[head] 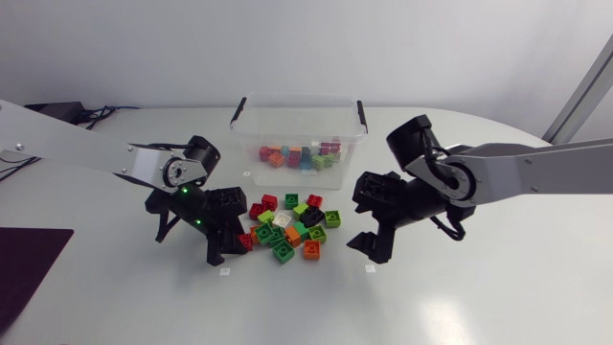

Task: Place the duplo bricks in the container

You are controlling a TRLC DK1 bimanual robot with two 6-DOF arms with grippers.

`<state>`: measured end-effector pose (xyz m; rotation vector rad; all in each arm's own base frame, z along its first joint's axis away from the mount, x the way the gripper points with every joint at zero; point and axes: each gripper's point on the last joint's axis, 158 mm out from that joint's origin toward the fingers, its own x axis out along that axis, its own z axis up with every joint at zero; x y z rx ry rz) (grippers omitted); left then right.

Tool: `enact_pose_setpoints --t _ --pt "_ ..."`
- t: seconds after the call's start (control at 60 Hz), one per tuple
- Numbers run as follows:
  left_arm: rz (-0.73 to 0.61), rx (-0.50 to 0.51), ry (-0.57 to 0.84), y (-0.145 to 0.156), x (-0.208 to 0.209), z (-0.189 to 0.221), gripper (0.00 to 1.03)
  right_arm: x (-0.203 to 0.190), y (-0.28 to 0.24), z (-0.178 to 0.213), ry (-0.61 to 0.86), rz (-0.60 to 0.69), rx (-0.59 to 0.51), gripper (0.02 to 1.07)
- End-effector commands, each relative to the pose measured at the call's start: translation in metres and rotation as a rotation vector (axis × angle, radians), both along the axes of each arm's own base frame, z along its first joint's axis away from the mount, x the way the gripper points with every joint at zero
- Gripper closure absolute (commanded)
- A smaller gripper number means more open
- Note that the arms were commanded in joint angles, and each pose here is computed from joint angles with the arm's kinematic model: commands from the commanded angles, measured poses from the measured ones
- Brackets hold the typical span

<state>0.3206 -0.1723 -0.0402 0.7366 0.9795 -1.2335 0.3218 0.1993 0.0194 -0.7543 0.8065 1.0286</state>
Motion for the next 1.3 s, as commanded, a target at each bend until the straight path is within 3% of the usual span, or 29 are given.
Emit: enact_pose_setpoints --t 0.0,0.383,0.583,0.783,1.017,1.1,1.283 --pt "-0.056 0.002 0.006 -0.003 -0.004 -0.005 0.74 0.015 0.005 -0.002 -0.033 0.059 -0.015 0.07" --pt "-0.1 -0.02 -0.002 0.008 -0.017 0.017 0.79 0.044 0.018 -0.021 -0.01 0.146 -0.032 0.1" --pt "-0.107 -0.059 -0.025 0.008 -0.025 0.051 0.79 0.055 0.024 -0.033 0.014 0.174 -0.035 0.12" --pt "-0.079 -0.124 -0.133 0.003 -0.014 0.103 0.79 0.055 0.031 -0.049 0.059 0.198 -0.043 0.16" --pt "-0.022 -0.222 -0.217 -0.007 0.006 0.165 0.79 0.044 0.035 -0.06 0.098 0.223 -0.038 0.56" --pt "0.015 -0.254 -0.228 -0.012 0.019 0.179 0.78 0.043 0.034 -0.06 0.106 0.221 -0.035 0.83" --pt "0.118 -0.314 -0.246 -0.019 0.054 0.19 0.78 0.032 0.028 -0.042 0.145 0.214 -0.021 0.9"
